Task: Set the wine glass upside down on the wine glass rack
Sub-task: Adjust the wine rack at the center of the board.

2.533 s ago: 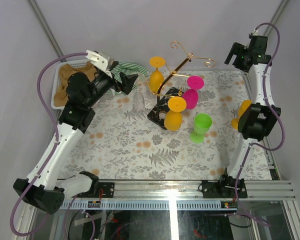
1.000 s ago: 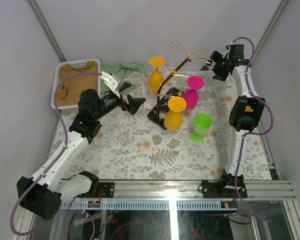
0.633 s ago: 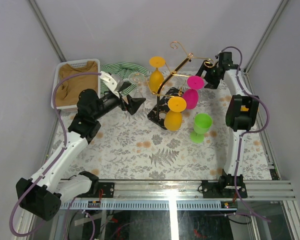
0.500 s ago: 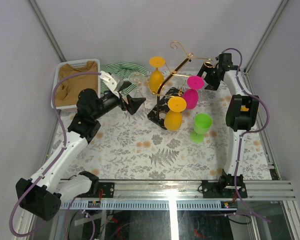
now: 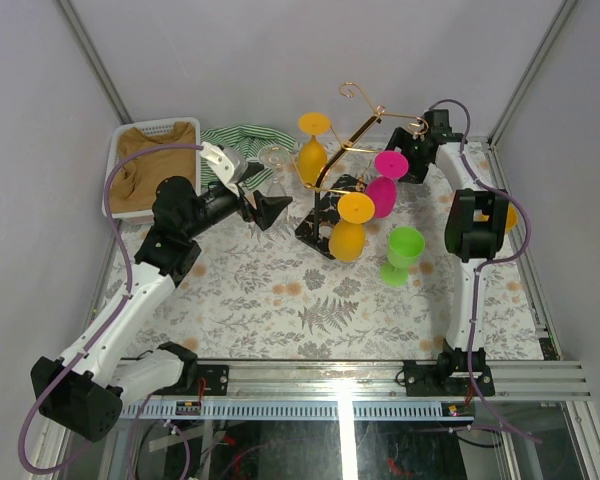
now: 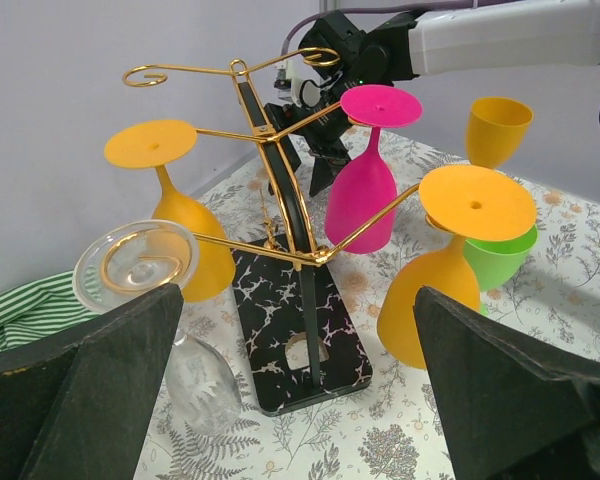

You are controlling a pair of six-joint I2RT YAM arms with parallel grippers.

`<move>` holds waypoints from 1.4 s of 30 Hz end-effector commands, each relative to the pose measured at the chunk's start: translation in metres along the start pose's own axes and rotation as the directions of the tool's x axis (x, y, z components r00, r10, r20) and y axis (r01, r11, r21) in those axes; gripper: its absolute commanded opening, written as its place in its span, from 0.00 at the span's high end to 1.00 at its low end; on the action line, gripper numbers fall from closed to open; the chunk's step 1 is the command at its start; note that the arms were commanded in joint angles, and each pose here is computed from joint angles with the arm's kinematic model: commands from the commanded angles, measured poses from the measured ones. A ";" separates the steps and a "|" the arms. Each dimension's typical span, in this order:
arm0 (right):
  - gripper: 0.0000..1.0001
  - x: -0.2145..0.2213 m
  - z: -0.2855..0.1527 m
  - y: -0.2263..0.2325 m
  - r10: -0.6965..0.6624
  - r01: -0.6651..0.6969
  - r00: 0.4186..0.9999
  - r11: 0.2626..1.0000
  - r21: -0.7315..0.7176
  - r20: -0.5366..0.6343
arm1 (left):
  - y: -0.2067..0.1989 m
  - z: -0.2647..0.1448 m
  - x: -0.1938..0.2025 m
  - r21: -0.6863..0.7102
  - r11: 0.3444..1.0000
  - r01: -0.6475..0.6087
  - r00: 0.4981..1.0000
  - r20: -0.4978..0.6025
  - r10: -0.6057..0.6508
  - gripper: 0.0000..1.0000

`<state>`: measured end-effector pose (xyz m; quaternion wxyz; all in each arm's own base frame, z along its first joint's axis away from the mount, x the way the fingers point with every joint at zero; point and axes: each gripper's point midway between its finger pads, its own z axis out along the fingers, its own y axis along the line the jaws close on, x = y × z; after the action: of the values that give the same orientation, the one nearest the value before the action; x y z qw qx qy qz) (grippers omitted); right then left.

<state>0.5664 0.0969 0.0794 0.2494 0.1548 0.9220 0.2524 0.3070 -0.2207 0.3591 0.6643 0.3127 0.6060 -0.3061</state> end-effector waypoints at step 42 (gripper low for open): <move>0.01 -0.047 0.013 0.007 0.114 -0.102 0.991 0.980 -0.169 0.069 | 0.001 0.006 -0.016 0.011 0.999 -0.053 0.998 0.029 0.053 0.00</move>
<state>0.6007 0.0715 0.0791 0.2786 0.2024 0.8923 0.2919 0.3113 -0.2223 0.3514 0.6581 0.3195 0.6115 -0.3013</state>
